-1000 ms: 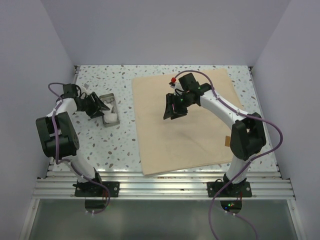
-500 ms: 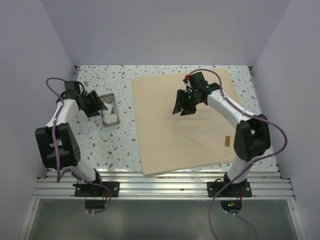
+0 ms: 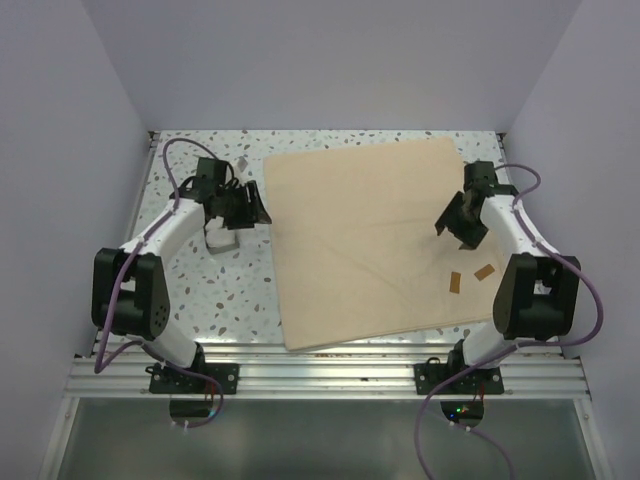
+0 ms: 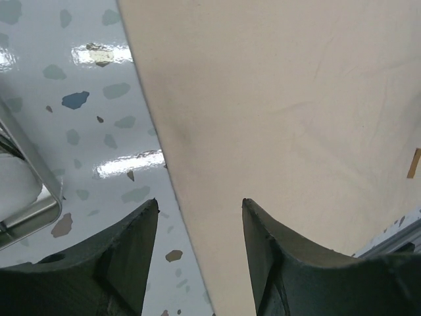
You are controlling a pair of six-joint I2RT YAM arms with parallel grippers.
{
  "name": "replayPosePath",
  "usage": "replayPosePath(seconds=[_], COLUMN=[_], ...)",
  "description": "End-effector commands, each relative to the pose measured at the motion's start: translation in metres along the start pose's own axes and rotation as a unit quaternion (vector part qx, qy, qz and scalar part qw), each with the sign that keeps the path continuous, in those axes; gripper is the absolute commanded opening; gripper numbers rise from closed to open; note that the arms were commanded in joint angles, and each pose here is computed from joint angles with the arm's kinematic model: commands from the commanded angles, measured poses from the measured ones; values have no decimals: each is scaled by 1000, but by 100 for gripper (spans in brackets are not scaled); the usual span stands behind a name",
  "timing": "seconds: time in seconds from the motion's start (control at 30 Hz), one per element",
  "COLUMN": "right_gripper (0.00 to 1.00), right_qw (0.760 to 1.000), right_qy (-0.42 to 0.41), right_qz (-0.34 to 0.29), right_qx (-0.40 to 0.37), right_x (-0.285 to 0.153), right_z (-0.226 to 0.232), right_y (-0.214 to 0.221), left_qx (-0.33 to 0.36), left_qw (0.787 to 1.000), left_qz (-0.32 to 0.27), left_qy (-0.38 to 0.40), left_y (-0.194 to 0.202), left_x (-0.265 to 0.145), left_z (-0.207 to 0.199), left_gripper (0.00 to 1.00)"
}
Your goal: Prepare the surgical pack
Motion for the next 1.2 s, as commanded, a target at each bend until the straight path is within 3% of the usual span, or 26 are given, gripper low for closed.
replayPosePath(seconds=[0.0, 0.03, 0.1, 0.4, 1.03, 1.1, 1.17], right_gripper=[69, 76, 79, 65, 57, 53, 40], right_qw=[998, 997, 997, 994, 990, 989, 989], right_qy=[64, 68, 67, 57, 50, 47, 47], right_qz=[10, 14, 25, 73, 89, 96, 101], right_qx=[-17, -24, -30, -55, -102, -98, -94], right_x=[-1, 1, 8, 35, 61, 63, 65], right_z=[-49, -55, -60, -76, -85, -88, -89], right_y=[4, 5, 12, 45, 41, 40, 40], left_qx=[11, 13, 14, 17, 8, 6, 6], left_qw=[999, 999, 999, 998, 998, 998, 998], left_qz=[-30, -23, -13, 3, 5, 3, 4], left_qy=[30, 32, 38, 59, 55, 57, 59], left_y=[-11, -9, -4, 1, 9, 8, 10], left_x=[5, 6, 8, 22, 21, 20, 20], left_z=[-12, -12, -14, -23, -22, -24, -25], left_gripper=[58, 58, 58, 57, 57, 57, 57])
Point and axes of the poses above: each gripper's point midway between its finger pads, its own x axis out along the fingers, its own z axis along the line the jaws close on, y = z × x, the point moved 2 cm from there along -x, back along the fingers, and after that the axes turned 12 degrees about x, right-handed, at the moved point
